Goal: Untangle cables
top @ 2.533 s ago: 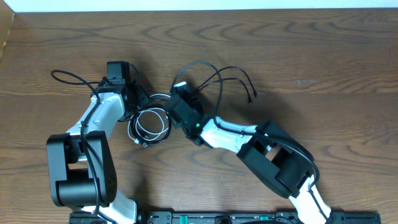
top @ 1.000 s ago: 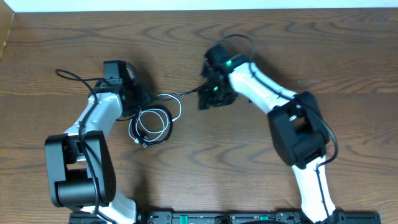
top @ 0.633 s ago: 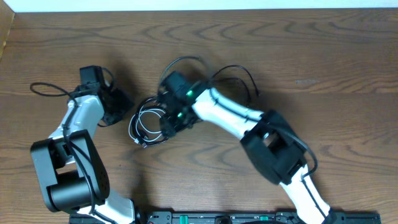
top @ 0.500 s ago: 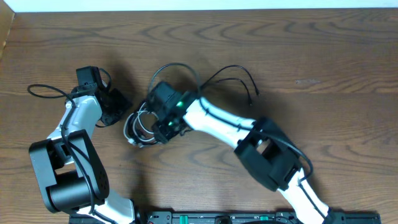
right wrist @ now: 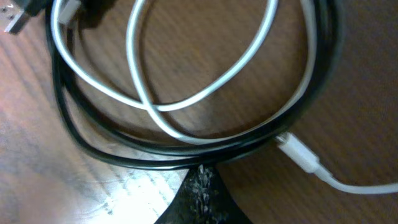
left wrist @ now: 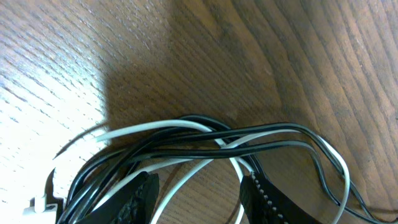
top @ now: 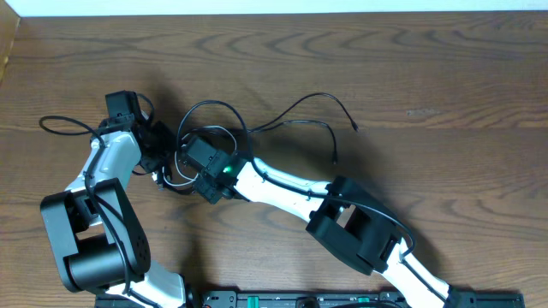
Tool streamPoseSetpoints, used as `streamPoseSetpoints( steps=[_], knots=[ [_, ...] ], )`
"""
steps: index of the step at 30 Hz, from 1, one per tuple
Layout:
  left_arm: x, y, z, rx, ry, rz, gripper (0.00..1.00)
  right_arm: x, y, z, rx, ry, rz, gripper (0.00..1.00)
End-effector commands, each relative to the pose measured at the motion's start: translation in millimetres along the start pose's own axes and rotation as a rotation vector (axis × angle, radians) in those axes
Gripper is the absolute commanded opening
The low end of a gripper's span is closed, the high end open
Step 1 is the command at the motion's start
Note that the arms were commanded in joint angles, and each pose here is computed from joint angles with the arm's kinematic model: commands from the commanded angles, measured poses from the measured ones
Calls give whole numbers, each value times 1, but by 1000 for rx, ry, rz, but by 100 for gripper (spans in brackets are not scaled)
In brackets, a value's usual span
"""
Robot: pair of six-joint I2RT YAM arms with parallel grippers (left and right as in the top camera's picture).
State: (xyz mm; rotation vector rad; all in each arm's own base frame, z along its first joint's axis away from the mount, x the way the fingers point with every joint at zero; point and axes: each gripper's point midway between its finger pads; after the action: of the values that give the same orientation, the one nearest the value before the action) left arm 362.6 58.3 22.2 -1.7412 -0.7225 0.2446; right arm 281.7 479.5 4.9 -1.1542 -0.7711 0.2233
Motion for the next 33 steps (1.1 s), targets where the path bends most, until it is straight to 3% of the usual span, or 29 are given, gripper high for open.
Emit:
streamPoseSetpoints(
  steps=[1,8,19,26,33],
  knots=[
    [-3,2,1,-2,-6,12,48,6,-3,-6,0,25,-1,1],
    [-3,2,1,-2,-6,12,48,57,-55,19,96,16,-175,1],
    [-3,2,1,-2,-6,12,48,60,-3,18,111,14,-225,1],
    [-3,2,1,-2,-6,12,48,26,39,-12,54,43,-109,1],
    [-3,2,2,1,-6,10,48,-27,39,-66,-95,101,123,1]
  ],
)
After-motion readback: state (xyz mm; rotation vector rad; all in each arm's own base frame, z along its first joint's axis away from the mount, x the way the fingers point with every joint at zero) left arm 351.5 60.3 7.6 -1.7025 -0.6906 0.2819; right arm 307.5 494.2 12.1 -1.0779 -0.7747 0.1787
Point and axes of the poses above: each gripper's point midway between its finger pads, its own y axis out along the fingers, its own z axis along the line the jaws close on, x = y × z, and after that the axes turned 9 degrees about y, right-handed
